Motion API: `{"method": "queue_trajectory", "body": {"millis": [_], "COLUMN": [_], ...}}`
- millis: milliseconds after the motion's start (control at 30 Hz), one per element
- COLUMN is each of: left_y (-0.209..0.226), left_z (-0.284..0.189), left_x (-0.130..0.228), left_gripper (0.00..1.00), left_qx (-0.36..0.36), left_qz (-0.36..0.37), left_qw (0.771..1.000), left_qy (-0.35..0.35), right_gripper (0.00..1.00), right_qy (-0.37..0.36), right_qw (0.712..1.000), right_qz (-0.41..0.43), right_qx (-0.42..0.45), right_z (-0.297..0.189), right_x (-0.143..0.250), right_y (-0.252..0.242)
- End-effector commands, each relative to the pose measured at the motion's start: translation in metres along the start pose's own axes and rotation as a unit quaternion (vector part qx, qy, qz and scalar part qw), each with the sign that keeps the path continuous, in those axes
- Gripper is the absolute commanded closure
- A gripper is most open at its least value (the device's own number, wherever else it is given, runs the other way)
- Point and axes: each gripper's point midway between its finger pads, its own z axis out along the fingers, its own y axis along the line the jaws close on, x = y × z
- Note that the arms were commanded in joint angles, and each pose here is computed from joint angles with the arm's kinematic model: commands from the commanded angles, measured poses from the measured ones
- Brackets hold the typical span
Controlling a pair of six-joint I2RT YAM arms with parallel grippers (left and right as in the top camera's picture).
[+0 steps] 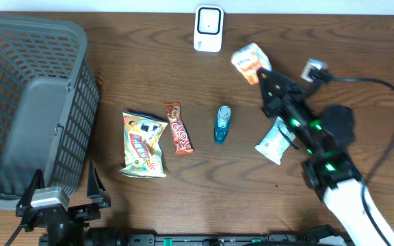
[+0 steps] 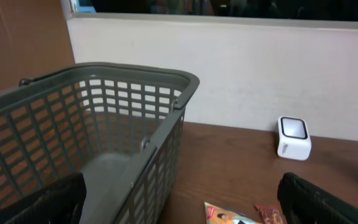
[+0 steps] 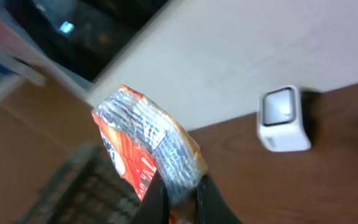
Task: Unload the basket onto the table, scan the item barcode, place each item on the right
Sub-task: 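Carry the orange tissue pack with the right gripper to the white scanner, then hold the tissue pack's barcode side against the scanner face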
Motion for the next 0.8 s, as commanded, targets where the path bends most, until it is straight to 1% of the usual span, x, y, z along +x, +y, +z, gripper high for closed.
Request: {"method": "queue_trajectory", "body": {"millis": [0,100,167,300,367,533,667,767], "left_y": [0.002,0.002,0.002,0.002,0.002,0.002,0.002,0.002], "left_z": [-0.001,-0.001,-0.001,-0.001,-0.001,-0.001,-0.001,-0.001], "left_x": [-0.001,-0.001,-0.001,-0.001,-0.001,-0.001,-0.001,-0.001], "left_gripper": [0.02,0.02,0.02,0.02,0.02,0.02,0.02,0.02], "left_qx": [-0.004,-0.004,-0.004,-0.004,-0.004,-0.004,-0.004,-0.004], "left_qz": [-0.005,-0.005,-0.005,-0.005,-0.005,-0.005,-0.005,-0.005], "left_qw": [1.000,1.000,1.000,1.000,1.000,1.000,1.000,1.000], "left_qy": [-0.003,-0.003,-0.003,-0.003,-0.003,-0.003,-0.003,-0.003], "right_gripper": [0.99,0.99,0.99,0.99,0.99,0.99,0.99,0.99], "right_qy": [0.011,0.023,0.016,-0.012,-0.015,0.000,-0.011,-0.015], "right_qw": [0.998,0.996,0.993,0.986,0.982,0.976,0.970,0.965], "right_qz": [-0.050,-0.068,-0.089,-0.115,-0.129,-0.150,-0.156,-0.176], "right_qx": [0.037,0.052,0.071,0.119,0.136,0.157,0.187,0.192], "right_z": [0.030,0.058,0.083,0.115,0.132,0.180,0.212,0.234], "right_x": [0.010,0.013,0.007,-0.006,-0.008,-0.002,-0.004,0.000], "right_y": [-0.025,-0.039,-0.045,-0.060,-0.069,-0.091,-0.113,-0.117]}}
